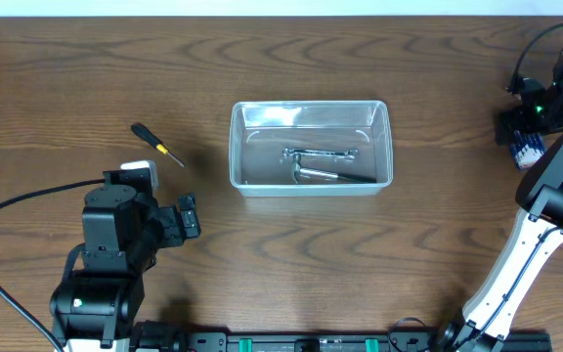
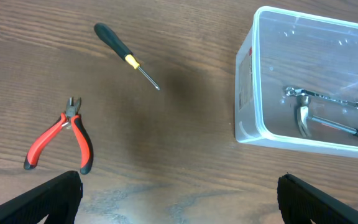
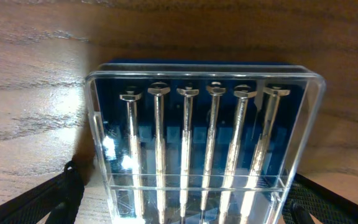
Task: Pack container
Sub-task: 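Move the right gripper to the blue screwdriver set and grasp it, then carry the screwdriver set into the container and release it, then move the left gripper to the black-yellow screwdriver and grasp it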
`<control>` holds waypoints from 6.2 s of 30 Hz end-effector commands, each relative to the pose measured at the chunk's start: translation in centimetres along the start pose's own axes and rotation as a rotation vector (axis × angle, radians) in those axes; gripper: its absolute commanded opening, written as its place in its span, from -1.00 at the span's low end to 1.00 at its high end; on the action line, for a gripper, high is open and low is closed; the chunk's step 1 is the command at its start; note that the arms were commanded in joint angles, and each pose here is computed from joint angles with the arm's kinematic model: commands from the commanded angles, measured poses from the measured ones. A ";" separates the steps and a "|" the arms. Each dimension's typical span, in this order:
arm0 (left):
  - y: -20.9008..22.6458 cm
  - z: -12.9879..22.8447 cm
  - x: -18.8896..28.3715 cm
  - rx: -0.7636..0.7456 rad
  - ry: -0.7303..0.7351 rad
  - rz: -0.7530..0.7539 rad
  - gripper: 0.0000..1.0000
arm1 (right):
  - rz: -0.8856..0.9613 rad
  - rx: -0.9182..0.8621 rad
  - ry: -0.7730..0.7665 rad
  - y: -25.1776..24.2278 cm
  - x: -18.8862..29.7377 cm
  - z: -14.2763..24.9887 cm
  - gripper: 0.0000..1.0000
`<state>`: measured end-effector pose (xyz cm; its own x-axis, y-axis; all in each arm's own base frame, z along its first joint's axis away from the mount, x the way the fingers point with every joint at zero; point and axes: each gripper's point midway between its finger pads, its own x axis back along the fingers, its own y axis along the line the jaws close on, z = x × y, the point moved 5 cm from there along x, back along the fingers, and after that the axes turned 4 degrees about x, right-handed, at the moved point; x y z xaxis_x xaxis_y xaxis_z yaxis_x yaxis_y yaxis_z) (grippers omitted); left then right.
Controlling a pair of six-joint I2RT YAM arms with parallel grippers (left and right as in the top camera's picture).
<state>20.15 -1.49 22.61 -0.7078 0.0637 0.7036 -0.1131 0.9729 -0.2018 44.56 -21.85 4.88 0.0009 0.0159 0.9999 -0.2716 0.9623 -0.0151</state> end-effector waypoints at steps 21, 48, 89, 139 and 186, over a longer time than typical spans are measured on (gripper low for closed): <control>0.0 -0.6 0.5 0.008 -0.019 -0.002 0.97 | -0.040 0.002 -0.027 0.4 -0.6 -0.5 0.24; 0.0 -0.6 0.5 0.008 -0.019 -0.003 0.97 | 0.003 0.577 -0.595 26.5 23.6 -13.5 -0.76; 0.0 -0.6 0.5 0.008 -0.019 -0.003 0.97 | -0.121 1.171 -0.121 46.6 5.5 -8.3 0.84; 8.0 -9.0 -25.0 0.766 0.585 -0.405 0.97 | -0.018 -0.169 -0.480 14.7 26.6 -2.4 0.98; 10.3 -5.1 -29.3 0.749 0.644 -0.505 0.97 | 0.036 -0.163 -0.413 14.2 25.9 -1.5 0.99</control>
<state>43.65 7.32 4.93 -0.0346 0.0265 0.9990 -0.8236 0.5655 -0.0436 42.48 -7.38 30.25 -0.3985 -0.0343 0.9165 -0.1029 0.9947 -0.0076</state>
